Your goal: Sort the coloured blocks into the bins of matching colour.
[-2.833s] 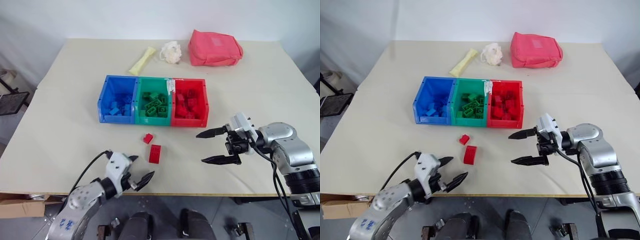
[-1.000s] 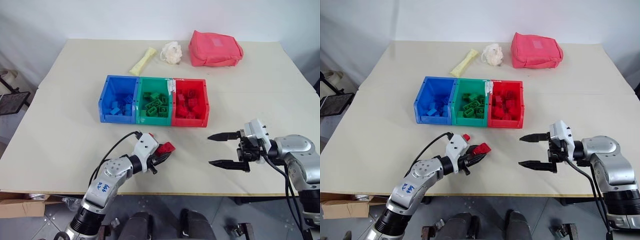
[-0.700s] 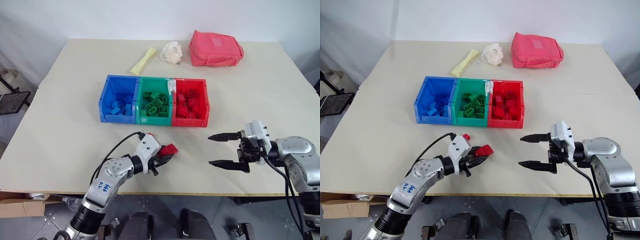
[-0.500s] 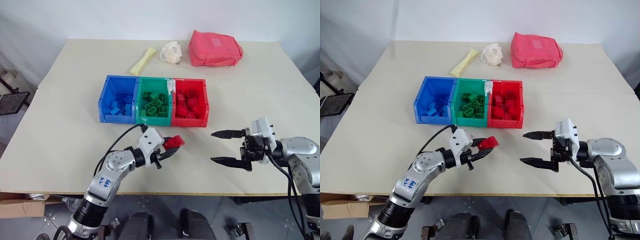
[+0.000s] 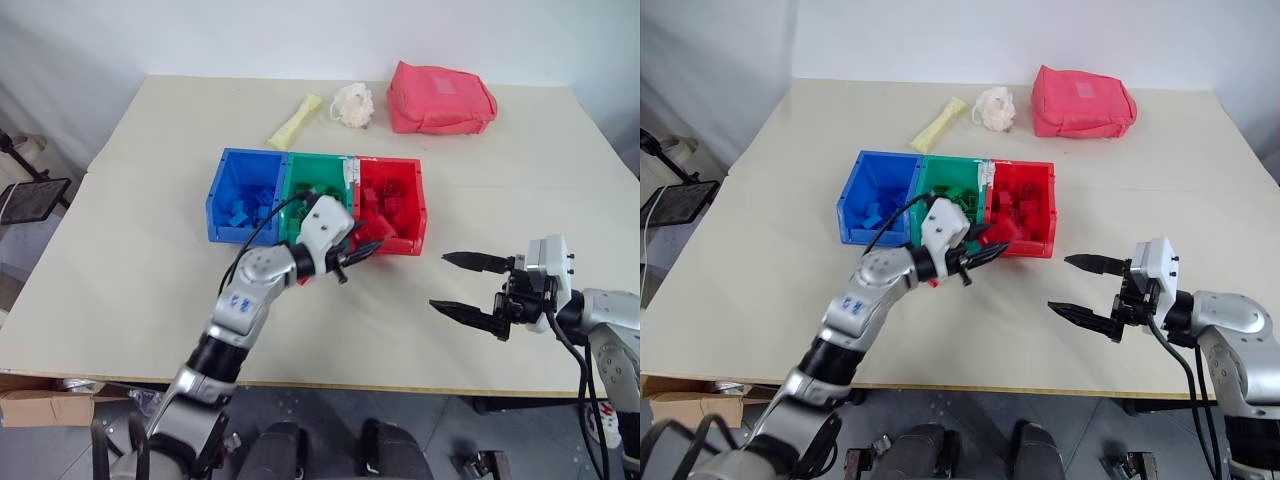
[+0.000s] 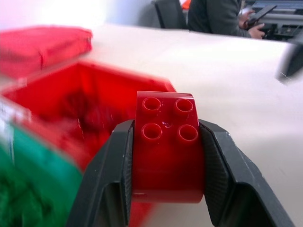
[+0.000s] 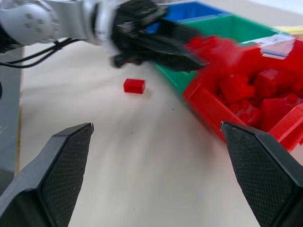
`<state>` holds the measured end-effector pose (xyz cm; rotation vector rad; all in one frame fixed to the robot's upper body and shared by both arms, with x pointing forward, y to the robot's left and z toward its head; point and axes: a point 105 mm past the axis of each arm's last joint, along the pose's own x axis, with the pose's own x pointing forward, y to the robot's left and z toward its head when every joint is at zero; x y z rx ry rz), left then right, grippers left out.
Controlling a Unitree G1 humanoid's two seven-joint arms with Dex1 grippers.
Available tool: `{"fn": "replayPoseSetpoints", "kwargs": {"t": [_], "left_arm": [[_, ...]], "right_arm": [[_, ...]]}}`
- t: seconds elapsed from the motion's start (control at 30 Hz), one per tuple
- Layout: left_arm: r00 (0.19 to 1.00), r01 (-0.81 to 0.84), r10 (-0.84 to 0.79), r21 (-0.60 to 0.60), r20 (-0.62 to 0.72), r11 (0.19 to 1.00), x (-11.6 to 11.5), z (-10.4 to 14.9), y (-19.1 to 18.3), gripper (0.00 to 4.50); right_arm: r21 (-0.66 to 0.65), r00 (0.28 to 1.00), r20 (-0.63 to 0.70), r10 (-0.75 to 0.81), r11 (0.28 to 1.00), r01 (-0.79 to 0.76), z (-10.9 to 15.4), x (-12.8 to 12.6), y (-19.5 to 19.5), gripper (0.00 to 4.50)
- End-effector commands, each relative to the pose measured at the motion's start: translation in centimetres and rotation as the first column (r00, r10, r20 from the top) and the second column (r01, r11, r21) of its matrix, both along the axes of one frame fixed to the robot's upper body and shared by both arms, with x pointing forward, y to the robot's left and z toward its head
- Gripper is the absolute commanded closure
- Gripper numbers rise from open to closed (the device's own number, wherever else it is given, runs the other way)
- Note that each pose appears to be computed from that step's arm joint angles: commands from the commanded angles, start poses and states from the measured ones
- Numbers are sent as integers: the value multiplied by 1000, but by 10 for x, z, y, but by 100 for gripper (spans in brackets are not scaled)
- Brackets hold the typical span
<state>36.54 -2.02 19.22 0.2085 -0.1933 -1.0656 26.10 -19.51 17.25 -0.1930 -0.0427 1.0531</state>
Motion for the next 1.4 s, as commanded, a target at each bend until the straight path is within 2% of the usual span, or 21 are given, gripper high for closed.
{"fn": "replayPoseSetpoints", "kwargs": {"t": [0.03,0.1,0.13,0.37,0.4,0.6,0.73,0.97,1.23,1.4], "left_arm": [[996,39,-36,-35,78,999,11,20,-19,299],[994,58,-55,-31,93,998,16,23,-29,299],[994,54,-51,-25,97,998,20,25,-32,228],[993,33,-32,-4,117,999,35,33,-34,19],[993,33,-33,0,117,999,36,33,-33,4],[991,20,-21,8,131,1000,38,33,-21,4],[991,33,-34,11,132,999,30,30,-1,4],[996,85,-85,16,12,996,-10,14,52,4],[988,93,-75,139,-133,986,-62,-30,125,4],[990,17,4,150,-139,989,-75,-37,170,4]], "right_arm": [[25,997,62,-44,999,42,10,-10,0,0],[30,996,64,-63,998,61,9,-13,0,0],[32,995,66,-71,997,69,9,-14,0,0],[36,990,71,-121,992,118,7,-21,-2,0],[35,990,69,-123,992,121,7,-21,-2,0],[31,991,64,-115,993,113,7,-19,-2,0],[24,994,60,-90,996,89,9,-14,-1,0],[13,999,37,-36,999,36,8,-7,0,0],[-16,999,7,37,999,-37,10,2,0,0],[-42,996,-18,91,995,-91,8,3,0,0]]}}
